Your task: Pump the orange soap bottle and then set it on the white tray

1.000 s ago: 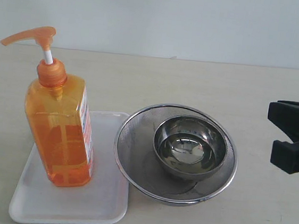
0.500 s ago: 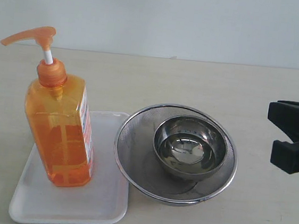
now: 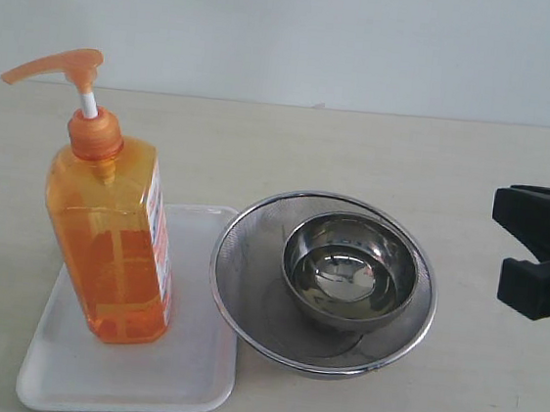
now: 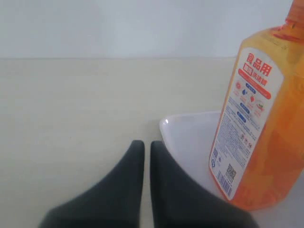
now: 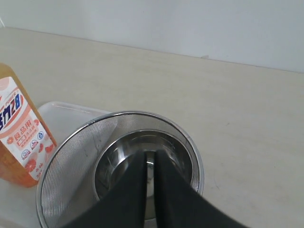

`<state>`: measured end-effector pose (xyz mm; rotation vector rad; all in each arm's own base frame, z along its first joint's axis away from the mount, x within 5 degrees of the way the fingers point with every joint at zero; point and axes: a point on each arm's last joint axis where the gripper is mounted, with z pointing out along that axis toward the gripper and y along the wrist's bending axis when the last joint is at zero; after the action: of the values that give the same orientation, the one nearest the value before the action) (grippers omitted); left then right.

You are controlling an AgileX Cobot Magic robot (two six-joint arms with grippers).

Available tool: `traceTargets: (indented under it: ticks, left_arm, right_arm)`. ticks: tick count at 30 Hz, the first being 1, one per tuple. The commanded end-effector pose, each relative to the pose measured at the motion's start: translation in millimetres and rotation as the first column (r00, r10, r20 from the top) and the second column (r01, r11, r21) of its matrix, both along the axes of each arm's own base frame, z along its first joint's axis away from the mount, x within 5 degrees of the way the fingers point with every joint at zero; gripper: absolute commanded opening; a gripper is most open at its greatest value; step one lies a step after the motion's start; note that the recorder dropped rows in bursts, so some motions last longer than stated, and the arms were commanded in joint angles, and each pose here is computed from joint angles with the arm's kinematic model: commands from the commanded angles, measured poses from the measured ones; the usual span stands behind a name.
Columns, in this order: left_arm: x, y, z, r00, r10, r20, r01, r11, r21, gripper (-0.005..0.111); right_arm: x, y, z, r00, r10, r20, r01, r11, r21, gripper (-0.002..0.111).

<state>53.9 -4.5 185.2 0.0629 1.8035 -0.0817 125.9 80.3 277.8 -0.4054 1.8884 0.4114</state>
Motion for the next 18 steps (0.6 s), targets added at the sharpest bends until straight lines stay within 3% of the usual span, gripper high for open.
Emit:
traceTargets:
  ticks: [1,5,10,18]
  left_arm:
    - [-0.1,0.0,-1.0,1.0,0.004,-0.002,-0.005,1.0,-0.016,0.005]
    - [-0.1,0.0,-1.0,1.0,0.004,-0.002,-0.005,1.0,-0.016,0.005]
    - [-0.1,0.0,-1.0,1.0,0.004,-0.002,-0.005,1.0,-0.016,0.005]
    - [0.0,-0.1,-0.8,1.0,0.004,0.0,-0.004,1.0,-0.016,0.005]
  right_arm:
    - [-0.8,-3.2,-4.4,0.999,-0.029,-0.03,0.029,1.0,-0.011,0.002]
    - [-7.2,-10.7,-8.0,0.999,-0.048,-0.021,0.048,0.999,0.002,0.002]
    - [-32.3,-43.7,-34.3,0.982,-0.166,0.09,0.157,0.982,0.102,0.002]
    - [-62.6,-72.4,-52.8,0.875,-0.4,0.272,0.344,0.91,0.232,0.002]
